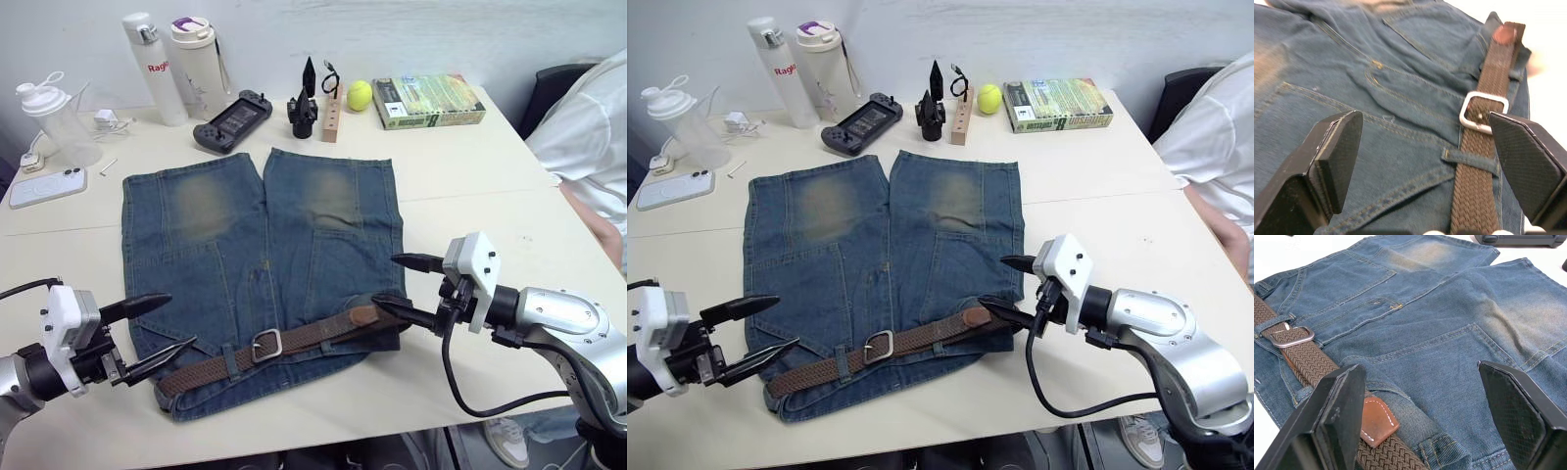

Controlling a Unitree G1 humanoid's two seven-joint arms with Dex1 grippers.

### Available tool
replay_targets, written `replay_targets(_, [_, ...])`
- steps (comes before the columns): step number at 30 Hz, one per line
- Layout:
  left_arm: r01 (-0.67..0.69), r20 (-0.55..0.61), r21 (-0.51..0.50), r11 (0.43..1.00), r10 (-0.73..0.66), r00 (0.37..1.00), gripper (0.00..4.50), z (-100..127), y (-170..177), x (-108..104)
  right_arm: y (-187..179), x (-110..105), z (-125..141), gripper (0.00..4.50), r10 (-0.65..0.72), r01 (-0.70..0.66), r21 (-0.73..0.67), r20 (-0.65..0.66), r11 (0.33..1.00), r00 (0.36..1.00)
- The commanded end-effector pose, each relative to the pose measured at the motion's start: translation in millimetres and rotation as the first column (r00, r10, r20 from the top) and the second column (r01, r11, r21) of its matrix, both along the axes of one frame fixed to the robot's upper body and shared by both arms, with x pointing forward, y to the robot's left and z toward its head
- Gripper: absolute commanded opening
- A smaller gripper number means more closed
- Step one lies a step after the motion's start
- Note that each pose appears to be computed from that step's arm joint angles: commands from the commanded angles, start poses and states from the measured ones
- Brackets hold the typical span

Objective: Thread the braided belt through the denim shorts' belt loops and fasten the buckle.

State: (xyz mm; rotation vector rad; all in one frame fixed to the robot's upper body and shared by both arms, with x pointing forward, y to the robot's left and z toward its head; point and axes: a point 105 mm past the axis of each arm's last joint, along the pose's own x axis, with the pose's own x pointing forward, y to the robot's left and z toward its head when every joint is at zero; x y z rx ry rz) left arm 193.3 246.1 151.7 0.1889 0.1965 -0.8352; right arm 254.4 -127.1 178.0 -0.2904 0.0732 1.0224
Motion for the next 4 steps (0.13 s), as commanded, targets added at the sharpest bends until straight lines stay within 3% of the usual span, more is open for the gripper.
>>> replay_targets(1, [0.014, 0.020, 0.050, 0.999, -0.015, 1.000, 4.50, -3.0, 3.3, -1.6, 1.0, -3.1, 4.7, 3.90, 0.012, -0.012, -0.007, 0.029, 1.000, 1.000])
replay_targets(4, [0.026, 0.004, 0.068, 0.997, -0.026, 1.000, 4.50, -8.5, 4.0, -4.5, 0.2, -2.9, 3.4, 3.90, 0.008, -0.008, -0.009, 0.026, 1.000, 1.000])
